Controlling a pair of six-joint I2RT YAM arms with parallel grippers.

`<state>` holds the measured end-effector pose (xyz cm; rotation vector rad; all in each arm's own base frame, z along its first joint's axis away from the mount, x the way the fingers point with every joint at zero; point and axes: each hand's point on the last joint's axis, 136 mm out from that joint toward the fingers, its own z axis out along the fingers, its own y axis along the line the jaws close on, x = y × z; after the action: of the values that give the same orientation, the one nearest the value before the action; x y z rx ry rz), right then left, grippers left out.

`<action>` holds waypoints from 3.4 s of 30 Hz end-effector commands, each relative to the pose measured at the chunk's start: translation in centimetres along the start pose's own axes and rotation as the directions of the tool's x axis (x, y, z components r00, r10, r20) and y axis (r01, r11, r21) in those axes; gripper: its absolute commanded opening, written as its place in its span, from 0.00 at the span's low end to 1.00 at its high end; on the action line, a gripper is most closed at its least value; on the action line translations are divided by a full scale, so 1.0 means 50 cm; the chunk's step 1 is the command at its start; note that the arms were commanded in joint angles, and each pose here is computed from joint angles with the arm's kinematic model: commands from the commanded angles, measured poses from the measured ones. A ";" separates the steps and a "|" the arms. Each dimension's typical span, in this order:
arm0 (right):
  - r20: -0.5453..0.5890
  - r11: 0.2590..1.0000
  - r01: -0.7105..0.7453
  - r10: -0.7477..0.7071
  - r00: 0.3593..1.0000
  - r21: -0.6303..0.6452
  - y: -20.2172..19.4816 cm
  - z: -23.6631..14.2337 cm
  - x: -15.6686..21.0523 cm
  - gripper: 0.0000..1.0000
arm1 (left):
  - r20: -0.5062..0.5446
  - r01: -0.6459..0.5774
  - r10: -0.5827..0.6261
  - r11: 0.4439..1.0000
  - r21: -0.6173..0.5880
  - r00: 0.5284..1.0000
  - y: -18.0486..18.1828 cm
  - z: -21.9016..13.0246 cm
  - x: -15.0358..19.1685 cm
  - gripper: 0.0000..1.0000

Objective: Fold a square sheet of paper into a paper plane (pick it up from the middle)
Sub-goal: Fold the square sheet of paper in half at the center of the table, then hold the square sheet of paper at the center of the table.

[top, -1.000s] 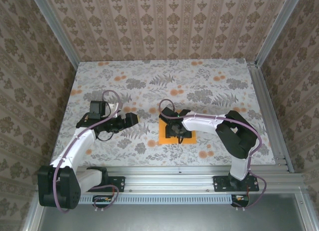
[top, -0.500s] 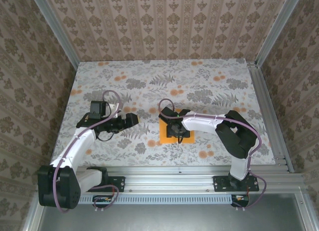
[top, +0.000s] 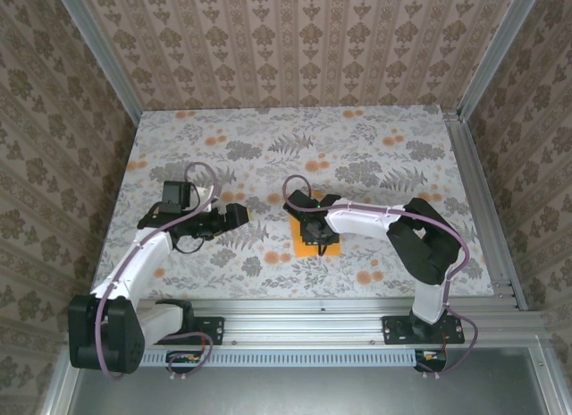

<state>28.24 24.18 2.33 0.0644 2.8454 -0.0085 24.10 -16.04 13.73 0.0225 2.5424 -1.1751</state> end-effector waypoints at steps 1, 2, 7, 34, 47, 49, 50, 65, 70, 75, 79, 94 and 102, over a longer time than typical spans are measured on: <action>0.035 1.000 0.015 -0.014 0.999 -0.007 0.007 -0.035 -0.020 0.25 | 0.003 -0.040 0.040 0.999 0.032 0.999 -0.021 -0.005 -0.006 1.00; 0.043 1.000 0.017 -0.016 0.999 -0.022 0.015 -0.045 -0.024 0.24 | 0.006 -0.042 0.042 0.999 0.033 0.999 -0.023 -0.006 -0.007 1.00; 0.089 0.985 0.042 -0.028 0.996 -0.166 0.072 -0.106 -0.054 0.19 | 0.030 -0.063 0.062 0.997 0.040 0.998 -0.046 -0.026 -0.019 1.00; -0.100 0.610 -0.299 0.338 0.936 -0.733 0.101 -0.080 -0.042 0.16 | 0.014 -0.095 0.094 0.988 0.120 0.995 -0.122 0.012 -0.041 0.99; -0.134 0.649 -0.323 0.324 0.937 -0.689 0.061 -0.009 -0.001 0.19 | -0.063 -0.088 0.094 0.992 0.089 0.994 -0.110 0.121 -0.001 0.90; -0.134 0.654 -0.320 0.318 0.938 -0.686 0.057 -0.004 0.003 0.19 | -0.092 -0.099 0.107 0.991 0.093 0.990 -0.114 0.142 0.021 0.83; -0.133 0.655 -0.319 0.319 0.938 -0.685 0.055 -0.003 0.003 0.20 | -0.098 -0.097 0.105 0.992 0.079 0.990 -0.108 0.149 0.025 0.79; -0.135 0.655 -0.309 0.302 0.944 -0.690 0.050 0.002 0.008 0.22 | -0.188 -0.163 0.142 0.981 -0.104 0.972 -0.055 0.263 0.091 0.30; -0.135 0.655 -0.305 0.297 0.945 -0.692 0.051 0.001 0.009 0.22 | -0.225 -0.184 0.152 0.975 -0.129 0.963 -0.043 0.295 0.105 0.20; -0.136 0.655 -0.302 0.293 0.946 -0.692 0.052 0.002 0.009 0.23 | -0.262 -0.217 0.171 0.963 -0.160 0.950 -0.033 0.319 0.118 0.14; -0.137 0.658 -0.303 0.291 0.947 -0.689 0.051 0.002 0.011 0.24 | -0.287 -0.234 0.175 0.954 -0.186 0.942 -0.018 0.334 0.128 0.12; -0.078 0.795 -0.226 0.220 0.972 -0.563 0.000 -0.020 0.000 0.48 | -0.335 -0.261 0.176 0.938 -0.228 0.926 0.014 0.343 0.147 0.10; -0.071 0.835 -0.178 0.166 0.984 -0.521 -0.001 -0.011 -0.035 0.48 | -0.326 -0.255 0.181 0.946 -0.199 0.928 -0.002 0.345 0.142 0.10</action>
<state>29.80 24.55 4.17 0.2460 2.6862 0.8858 22.80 -30.05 1.94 0.4198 2.8153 -0.8717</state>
